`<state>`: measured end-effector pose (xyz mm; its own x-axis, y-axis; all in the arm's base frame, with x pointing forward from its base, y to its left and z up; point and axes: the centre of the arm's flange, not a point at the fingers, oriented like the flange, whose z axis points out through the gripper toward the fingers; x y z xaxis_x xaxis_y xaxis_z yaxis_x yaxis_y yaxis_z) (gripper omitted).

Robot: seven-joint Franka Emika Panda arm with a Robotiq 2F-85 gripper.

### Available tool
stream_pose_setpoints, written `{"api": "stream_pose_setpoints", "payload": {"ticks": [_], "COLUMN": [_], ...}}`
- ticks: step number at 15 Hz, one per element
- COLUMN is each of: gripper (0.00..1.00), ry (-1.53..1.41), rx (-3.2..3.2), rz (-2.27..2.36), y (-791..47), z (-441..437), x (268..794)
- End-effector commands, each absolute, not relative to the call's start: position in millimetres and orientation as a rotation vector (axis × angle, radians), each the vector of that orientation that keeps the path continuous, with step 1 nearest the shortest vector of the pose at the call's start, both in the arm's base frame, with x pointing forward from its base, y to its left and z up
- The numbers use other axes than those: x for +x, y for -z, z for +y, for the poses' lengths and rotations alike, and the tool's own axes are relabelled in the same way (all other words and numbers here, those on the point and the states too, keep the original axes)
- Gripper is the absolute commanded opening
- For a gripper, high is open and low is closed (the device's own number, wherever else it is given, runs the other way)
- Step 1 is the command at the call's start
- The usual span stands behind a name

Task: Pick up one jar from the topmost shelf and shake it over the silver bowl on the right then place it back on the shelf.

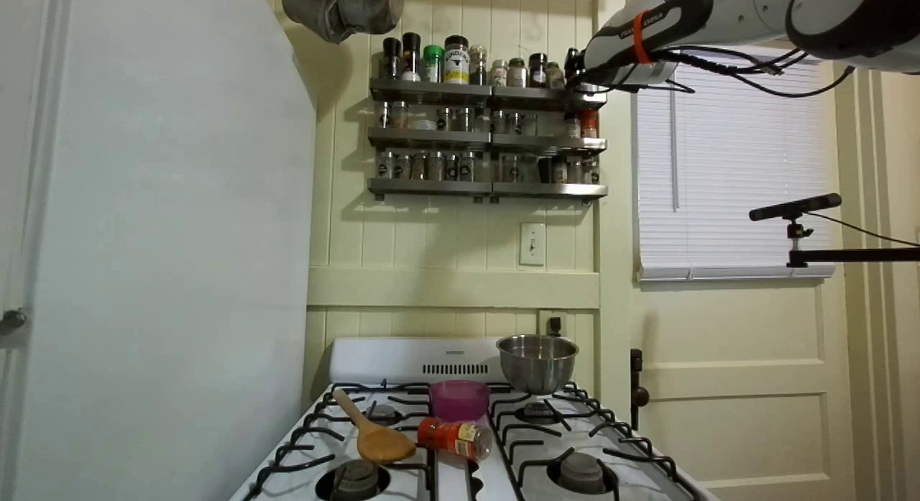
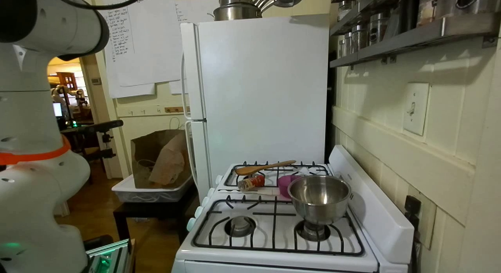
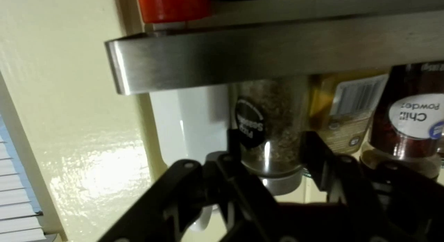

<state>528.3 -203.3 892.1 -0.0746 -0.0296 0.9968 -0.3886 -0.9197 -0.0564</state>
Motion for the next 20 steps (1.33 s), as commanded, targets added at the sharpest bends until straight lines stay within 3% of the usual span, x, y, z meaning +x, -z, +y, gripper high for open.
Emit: {"api": "stream_pose_setpoints", "payload": {"ticks": [1,16,20], "gripper": [0.23,0.23,0.23], "ry": [-2.092,-2.216,-2.163], "rx": [1.933,1.802,1.777], "rz": [-0.448,-0.396,-0.387], "y": [-894.2,-939.9,-957.8], "z": [-207.9,-182.1,-170.4], "x": [529.7,503.3,473.5]}}
